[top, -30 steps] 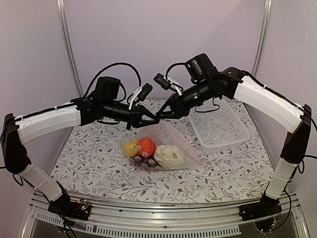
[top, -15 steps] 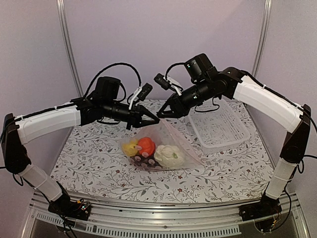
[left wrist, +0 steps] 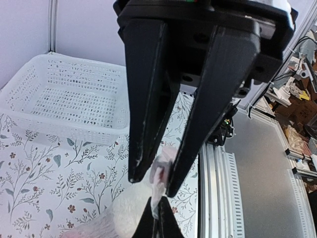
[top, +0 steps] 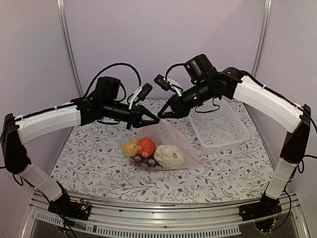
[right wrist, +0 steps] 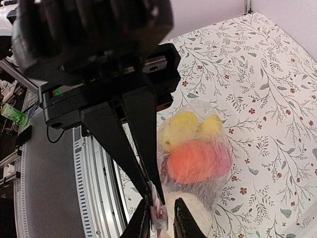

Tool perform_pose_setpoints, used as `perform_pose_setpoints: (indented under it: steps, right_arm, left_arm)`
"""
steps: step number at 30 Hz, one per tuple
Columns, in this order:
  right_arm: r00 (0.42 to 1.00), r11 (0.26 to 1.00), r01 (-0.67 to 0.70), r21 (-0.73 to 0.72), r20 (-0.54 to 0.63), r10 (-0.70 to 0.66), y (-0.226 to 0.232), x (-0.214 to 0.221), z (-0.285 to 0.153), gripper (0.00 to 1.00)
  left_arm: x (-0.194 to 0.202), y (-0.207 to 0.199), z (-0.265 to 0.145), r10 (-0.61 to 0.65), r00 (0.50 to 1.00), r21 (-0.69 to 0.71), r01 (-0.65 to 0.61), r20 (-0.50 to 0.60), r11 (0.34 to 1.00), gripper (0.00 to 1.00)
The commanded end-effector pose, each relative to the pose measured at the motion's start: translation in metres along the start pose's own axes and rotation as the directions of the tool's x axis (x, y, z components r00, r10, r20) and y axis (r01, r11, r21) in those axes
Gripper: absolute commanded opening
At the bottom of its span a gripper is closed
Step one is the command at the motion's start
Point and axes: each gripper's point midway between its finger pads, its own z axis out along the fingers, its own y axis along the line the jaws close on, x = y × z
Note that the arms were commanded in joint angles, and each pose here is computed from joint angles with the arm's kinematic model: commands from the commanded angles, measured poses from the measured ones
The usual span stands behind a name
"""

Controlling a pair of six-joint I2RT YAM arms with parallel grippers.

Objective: Place the food in the zip-top bag and seal the zipper
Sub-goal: Pick up the zipper from the zipper food storage bag.

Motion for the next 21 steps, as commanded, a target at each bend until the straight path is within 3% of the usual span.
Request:
perform_pose_setpoints:
  steps: [1, 8, 12, 14, 17, 21]
  right_arm:
    - [1.000, 1.000, -0.010, 0.013, -0.017, 0.010, 0.003, 0.006, -0.006, 0.13]
    - [1.000, 1.000, -0.013, 0.023, -0.020, 0.013, 0.003, 0.006, -0.008, 0.22]
    - [1.000, 1.000, -0.004, 0.027, -0.014, 0.004, 0.004, 0.004, -0.010, 0.09]
    - [1.000, 1.000, 0.001, 0.030, -0.014, -0.001, 0.004, 0.004, -0.011, 0.08]
    - [1.000, 1.000, 0.007, 0.022, -0.014, -0.006, 0.007, 0.004, -0.012, 0.07]
    - [1.000, 1.000, 0.008, 0.000, -0.018, -0.008, 0.011, 0.006, -0.012, 0.06]
  left_arm:
    - [-0.014, -0.002, -0.005, 0.025, 0.999, 0.003, -0.025, 0.032, 1.000, 0.00]
    - [-0.016, -0.002, -0.005, 0.026, 0.999, -0.001, -0.026, 0.036, 1.000, 0.00]
    - [-0.018, -0.002, -0.005, 0.025, 0.999, 0.001, -0.025, 0.039, 1.000, 0.00]
    - [-0.018, -0.002, -0.005, 0.024, 0.999, -0.001, -0.024, 0.040, 1.000, 0.00]
    - [-0.023, -0.001, -0.006, 0.032, 0.998, -0.011, -0.031, 0.048, 0.999, 0.10]
    - [-0.030, -0.001, -0.006, 0.045, 0.997, -0.010, -0.044, 0.061, 0.999, 0.08]
